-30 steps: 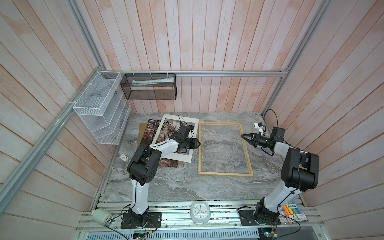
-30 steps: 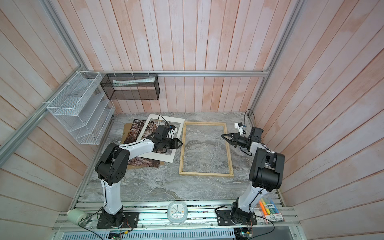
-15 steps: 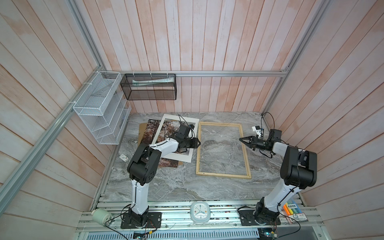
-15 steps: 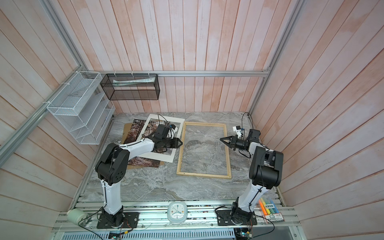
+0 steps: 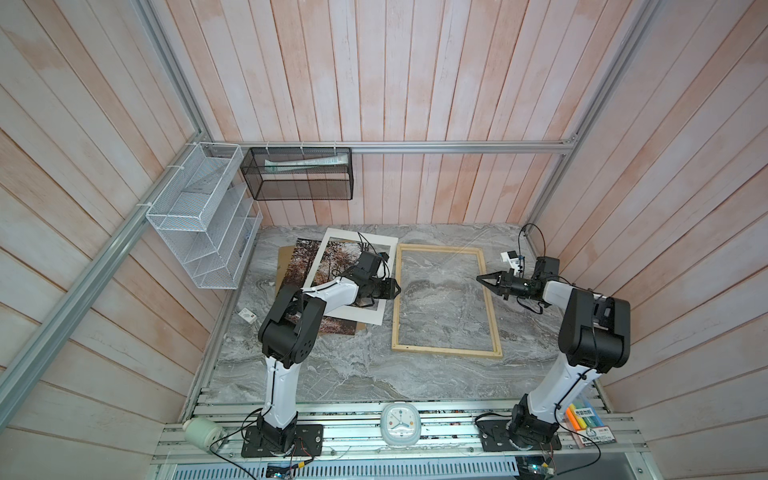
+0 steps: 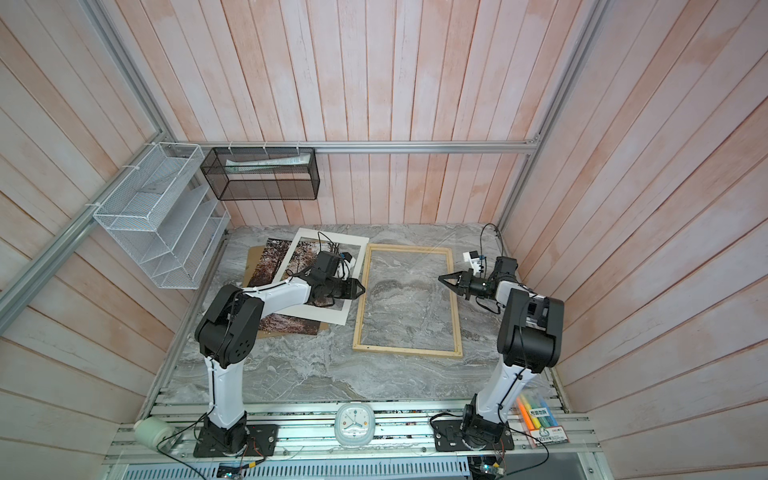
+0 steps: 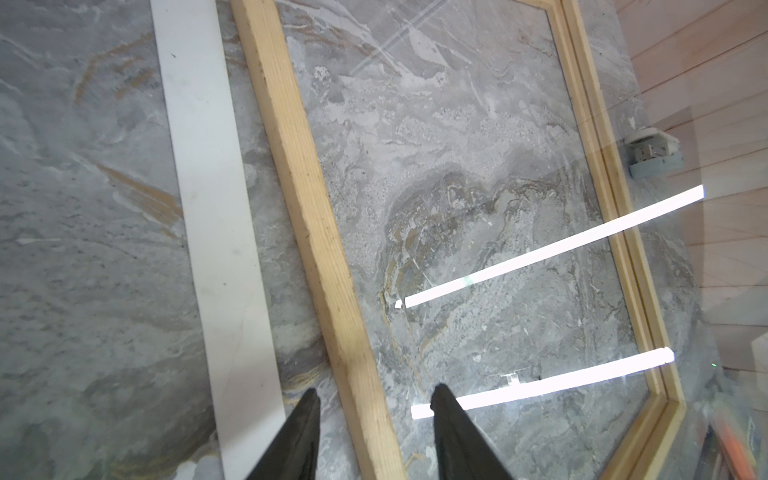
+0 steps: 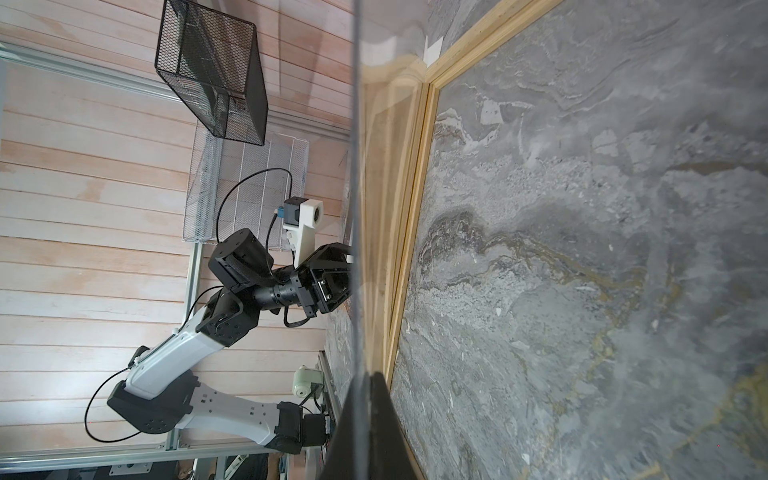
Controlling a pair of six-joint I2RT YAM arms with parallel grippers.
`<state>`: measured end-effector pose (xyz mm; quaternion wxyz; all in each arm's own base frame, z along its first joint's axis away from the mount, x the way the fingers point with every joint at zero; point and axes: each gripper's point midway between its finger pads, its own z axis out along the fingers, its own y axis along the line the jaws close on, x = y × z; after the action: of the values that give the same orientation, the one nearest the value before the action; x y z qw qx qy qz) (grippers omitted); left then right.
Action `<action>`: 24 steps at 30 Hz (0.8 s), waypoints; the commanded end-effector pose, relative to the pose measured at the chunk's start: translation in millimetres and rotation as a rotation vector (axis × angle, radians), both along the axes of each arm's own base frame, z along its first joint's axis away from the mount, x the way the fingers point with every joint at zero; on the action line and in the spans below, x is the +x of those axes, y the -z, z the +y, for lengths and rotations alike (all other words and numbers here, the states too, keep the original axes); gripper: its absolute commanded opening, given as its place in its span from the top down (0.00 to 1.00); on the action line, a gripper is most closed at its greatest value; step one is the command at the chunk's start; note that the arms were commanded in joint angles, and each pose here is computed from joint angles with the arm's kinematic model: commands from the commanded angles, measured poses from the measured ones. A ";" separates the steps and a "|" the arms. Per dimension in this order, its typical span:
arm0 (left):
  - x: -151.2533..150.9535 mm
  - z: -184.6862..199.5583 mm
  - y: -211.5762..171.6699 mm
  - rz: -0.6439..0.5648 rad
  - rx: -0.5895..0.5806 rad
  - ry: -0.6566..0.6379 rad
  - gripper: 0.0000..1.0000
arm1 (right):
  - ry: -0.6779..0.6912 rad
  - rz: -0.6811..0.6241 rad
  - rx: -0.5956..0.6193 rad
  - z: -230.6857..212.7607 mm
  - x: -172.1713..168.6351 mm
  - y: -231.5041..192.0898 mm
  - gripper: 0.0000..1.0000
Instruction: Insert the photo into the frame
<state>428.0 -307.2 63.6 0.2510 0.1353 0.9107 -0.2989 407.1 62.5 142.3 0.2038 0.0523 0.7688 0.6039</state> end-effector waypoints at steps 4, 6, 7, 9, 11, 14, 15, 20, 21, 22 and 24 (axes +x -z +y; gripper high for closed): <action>-3.9 -4.2 10.3 0.019 0.003 0.019 0.54 | -0.048 -0.018 0.028 8.5 4.8 -2.8 1.00; -4.3 -5.1 12.3 0.025 -0.001 0.021 0.54 | -0.052 -0.014 0.029 9.4 6.7 -1.0 1.00; -4.7 -5.6 13.6 0.027 -0.002 0.024 0.54 | -0.054 -0.011 0.030 10.2 7.1 0.0 1.00; -5.0 -6.3 17.6 0.037 -0.002 0.028 0.54 | -0.060 -0.011 0.029 11.7 9.2 0.9 1.00; -5.4 -7.6 18.9 0.040 -0.006 0.033 0.54 | -0.062 -0.005 0.031 12.5 10.5 3.1 1.00; -5.5 -8.6 20.0 0.042 -0.011 0.039 0.54 | -0.067 0.001 0.031 14.5 12.5 6.2 1.00; -5.8 -9.0 20.5 0.043 -0.011 0.040 0.54 | -0.070 0.004 0.031 15.8 12.9 7.4 1.00; -6.6 -9.0 21.4 0.045 -0.012 0.042 0.54 | -0.074 0.013 0.032 17.1 14.8 10.6 1.00; -7.0 -8.8 22.1 0.047 -0.011 0.042 0.54 | -0.073 0.014 0.031 17.0 14.8 11.8 1.00; -7.1 -9.1 22.0 0.046 -0.013 0.043 0.54 | -0.072 0.017 0.031 17.0 14.5 12.8 1.00; -6.7 -9.3 22.1 0.046 -0.013 0.043 0.54 | -0.072 0.023 0.032 17.1 13.7 15.0 1.00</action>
<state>421.6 -310.6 43.0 0.2254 0.1382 0.9152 -0.3043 420.4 75.6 122.0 0.1728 0.0506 0.7712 0.6106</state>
